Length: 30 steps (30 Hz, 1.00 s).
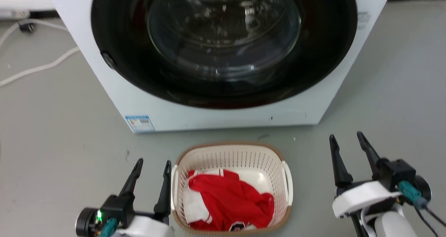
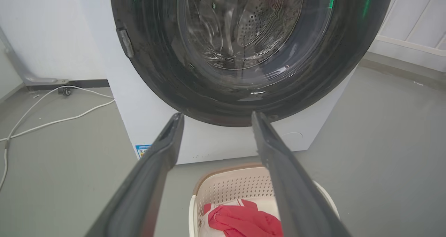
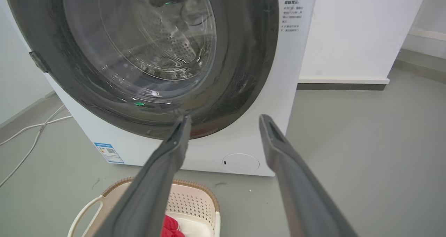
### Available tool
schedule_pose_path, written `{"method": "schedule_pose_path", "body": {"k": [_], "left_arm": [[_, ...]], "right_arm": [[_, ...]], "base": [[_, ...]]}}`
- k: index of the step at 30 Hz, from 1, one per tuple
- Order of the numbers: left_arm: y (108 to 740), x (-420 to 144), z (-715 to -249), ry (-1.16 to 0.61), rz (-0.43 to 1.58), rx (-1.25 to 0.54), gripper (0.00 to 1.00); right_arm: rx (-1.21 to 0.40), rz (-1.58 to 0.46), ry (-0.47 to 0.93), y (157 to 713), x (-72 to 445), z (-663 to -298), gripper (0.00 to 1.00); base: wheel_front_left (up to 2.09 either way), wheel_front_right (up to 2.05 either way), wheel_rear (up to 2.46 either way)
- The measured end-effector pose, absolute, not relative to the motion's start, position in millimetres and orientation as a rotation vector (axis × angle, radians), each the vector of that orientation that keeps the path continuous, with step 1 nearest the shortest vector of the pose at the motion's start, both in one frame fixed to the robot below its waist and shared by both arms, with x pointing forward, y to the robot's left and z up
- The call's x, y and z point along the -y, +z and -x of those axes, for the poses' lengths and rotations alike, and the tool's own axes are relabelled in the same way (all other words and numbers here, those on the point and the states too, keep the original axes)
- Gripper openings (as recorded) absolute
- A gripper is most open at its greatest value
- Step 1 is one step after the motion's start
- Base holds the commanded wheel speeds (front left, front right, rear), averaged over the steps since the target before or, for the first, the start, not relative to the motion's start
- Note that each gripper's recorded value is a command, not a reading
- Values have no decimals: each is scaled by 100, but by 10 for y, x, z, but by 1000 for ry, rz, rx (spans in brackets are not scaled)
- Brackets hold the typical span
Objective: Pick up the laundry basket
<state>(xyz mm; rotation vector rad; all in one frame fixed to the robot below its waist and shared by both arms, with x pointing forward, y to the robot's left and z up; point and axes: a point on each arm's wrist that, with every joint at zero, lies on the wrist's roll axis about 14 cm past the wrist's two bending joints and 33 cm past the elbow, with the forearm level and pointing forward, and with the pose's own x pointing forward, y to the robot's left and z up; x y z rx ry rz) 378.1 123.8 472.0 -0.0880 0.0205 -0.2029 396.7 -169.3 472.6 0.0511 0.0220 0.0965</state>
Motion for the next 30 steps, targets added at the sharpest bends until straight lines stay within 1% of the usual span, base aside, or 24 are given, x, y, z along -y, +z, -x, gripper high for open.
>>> {"method": "schedule_pose_path", "body": {"k": [4,6,7,8,9,10,15,17,21,24,28,30], "left_arm": [[4425,-1277,-4077,-198,92,-93,100],[4248,-1317,-4214,-195,87,-134,100],[4248,-1317,-4214,-195,87,-134,100],[4039,-1365,-4345,-191,77,-184,100],[4039,-1365,-4345,-191,77,-184,100],[3804,-1424,-4443,-184,69,-241,100],[3199,-1483,-4629,-177,72,-389,100],[2926,-1502,-4637,-169,84,-465,100],[2446,-1502,-4609,-230,17,-608,100],[2208,-1471,-4665,-252,8,-672,100],[1878,-1470,-4572,-284,-18,-795,100],[1826,-1475,-4579,-285,-20,-815,100]], "right_arm": [[-101,-56,101,4431,1678,-4197,100],[-162,-55,108,4205,1654,-4274,100],[-162,-55,108,4205,1654,-4274,100],[-223,-53,119,3979,1623,-4365,100],[-223,-53,119,3979,1623,-4365,100],[-292,-46,134,3750,1582,-4454,100],[-456,-75,140,3187,1540,-4584,100],[-521,-66,164,2972,1476,-4602,100],[-673,-70,174,2548,1444,-4563,100],[-765,-78,167,2292,1460,-4549,100],[-868,-69,180,2007,1437,-4503,100],[-895,-71,181,1941,1428,-4483,100]], "base": [[0,0,0],[0,0,0],[0,0,0],[0,0,0],[0,0,0],[0,0,0],[0,0,0],[0,0,0],[0,0,0],[0,0,0],[0,0,0],[0,0,0]]}}
